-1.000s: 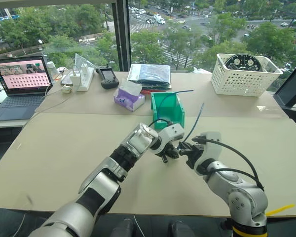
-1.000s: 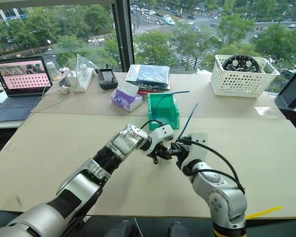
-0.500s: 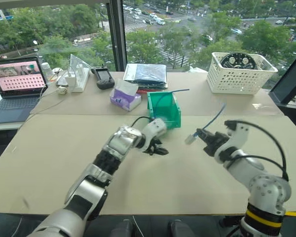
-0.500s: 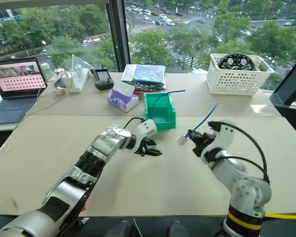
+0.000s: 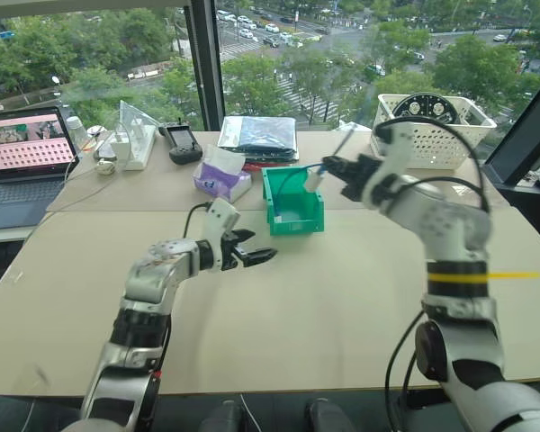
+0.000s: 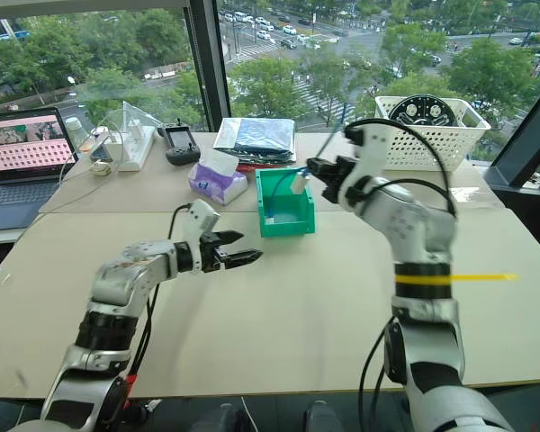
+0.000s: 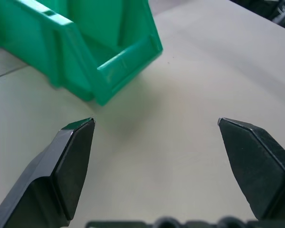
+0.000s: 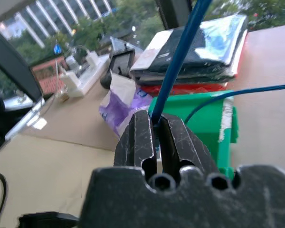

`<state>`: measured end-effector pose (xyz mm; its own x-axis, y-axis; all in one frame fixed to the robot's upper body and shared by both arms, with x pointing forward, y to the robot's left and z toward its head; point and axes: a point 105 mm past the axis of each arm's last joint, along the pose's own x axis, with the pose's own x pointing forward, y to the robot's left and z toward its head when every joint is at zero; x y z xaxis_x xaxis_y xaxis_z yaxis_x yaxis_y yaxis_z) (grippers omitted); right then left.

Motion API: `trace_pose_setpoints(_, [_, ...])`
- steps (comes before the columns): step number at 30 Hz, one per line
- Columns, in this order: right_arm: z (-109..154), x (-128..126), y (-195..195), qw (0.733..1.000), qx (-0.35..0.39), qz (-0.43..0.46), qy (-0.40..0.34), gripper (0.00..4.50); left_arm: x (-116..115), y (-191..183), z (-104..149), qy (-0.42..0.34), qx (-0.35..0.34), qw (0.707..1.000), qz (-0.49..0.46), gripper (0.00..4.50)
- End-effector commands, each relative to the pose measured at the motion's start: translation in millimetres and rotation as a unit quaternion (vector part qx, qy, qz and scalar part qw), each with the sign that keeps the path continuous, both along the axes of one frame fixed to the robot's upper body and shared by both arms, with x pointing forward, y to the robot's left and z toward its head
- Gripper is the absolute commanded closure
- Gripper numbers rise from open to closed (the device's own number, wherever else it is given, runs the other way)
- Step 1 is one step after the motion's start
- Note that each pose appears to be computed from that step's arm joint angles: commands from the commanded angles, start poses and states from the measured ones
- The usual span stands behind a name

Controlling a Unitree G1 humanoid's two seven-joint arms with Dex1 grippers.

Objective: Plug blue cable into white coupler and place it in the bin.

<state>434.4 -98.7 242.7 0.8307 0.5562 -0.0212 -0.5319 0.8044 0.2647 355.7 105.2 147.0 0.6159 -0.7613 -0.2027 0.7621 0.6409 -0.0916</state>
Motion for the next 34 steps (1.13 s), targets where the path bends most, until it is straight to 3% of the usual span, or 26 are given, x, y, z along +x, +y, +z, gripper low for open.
trace_pose_setpoints(1, [4.0,21.1,13.0,0.998,-0.031,0.011,-0.044,4.50,-8.4,6.9,12.5,-0.037,0.000,0.999,0.026,0.02])
trace_pose_setpoints(3, [2.3,26.2,18.2,0.998,-0.037,0.018,-0.049,4.50,-10.7,8.5,11.3,-0.042,0.002,0.998,0.037,0.02])
trace_pose_setpoints(5, [0.3,30.2,19.3,0.996,-0.059,0.021,-0.057,3.63,-11.9,13.3,11.0,-0.049,0.001,0.997,0.057,0.00])
trace_pose_setpoints(10, [22.0,27.4,18.4,0.994,-0.051,0.045,-0.082,2.07,-11.9,26.1,12.9,-0.068,0.001,0.993,0.094,0.00])
trace_pose_setpoints(11, [25.0,26.6,17.1,0.994,-0.050,0.047,-0.085,1.45,-11.5,27.6,13.8,-0.071,0.000,0.993,0.099,0.00])
trace_pose_setpoints(12, [32.0,24.5,13.5,0.994,-0.034,0.049,-0.088,1.32,-10.8,29.3,14.4,-0.073,0.000,0.992,0.101,0.00])
trace_pose_setpoints(16, [52.4,14.3,-4.1,0.993,-0.007,0.050,-0.104,0.07,-7.1,34.5,15.5,-0.087,0.010,0.990,0.108,0.00])
trace_pose_setpoints(19, [67.3,-6.5,-36.4,0.990,0.005,0.036,-0.136,0.07,-4.7,39.9,16.5,-0.092,0.008,0.990,0.102,0.00])
trace_pose_setpoints(22, [62.7,-39.1,-63.5,0.984,-0.028,0.038,-0.170,0.07,-5.2,45.6,18.9,-0.100,0.005,0.990,0.097,0.00])
trace_pose_setpoints(24, [41.1,-64.6,-80.0,0.980,-0.089,0.038,-0.176,0.07,-6.5,53.6,20.7,-0.109,-0.001,0.989,0.100,0.00])
trace_pose_setpoints(27, [-15.1,-98.0,-98.1,0.962,-0.225,0.031,-0.153,0.07,-8.4,69.1,15.9,-0.110,-0.001,0.987,0.114,0.00])
trace_pose_setpoints(31, [-44.3,-114.7,-108.3,0.974,-0.199,-0.025,-0.105,0.07,-7.3,81.2,2.4,-0.108,0.026,0.986,0.123,0.00])
trace_pose_setpoints(34, [-80.2,-118.3,-122.6,0.974,-0.205,-0.054,-0.075,0.07,-1.3,85.7,0.1,-0.106,0.014,0.985,0.138,0.00])
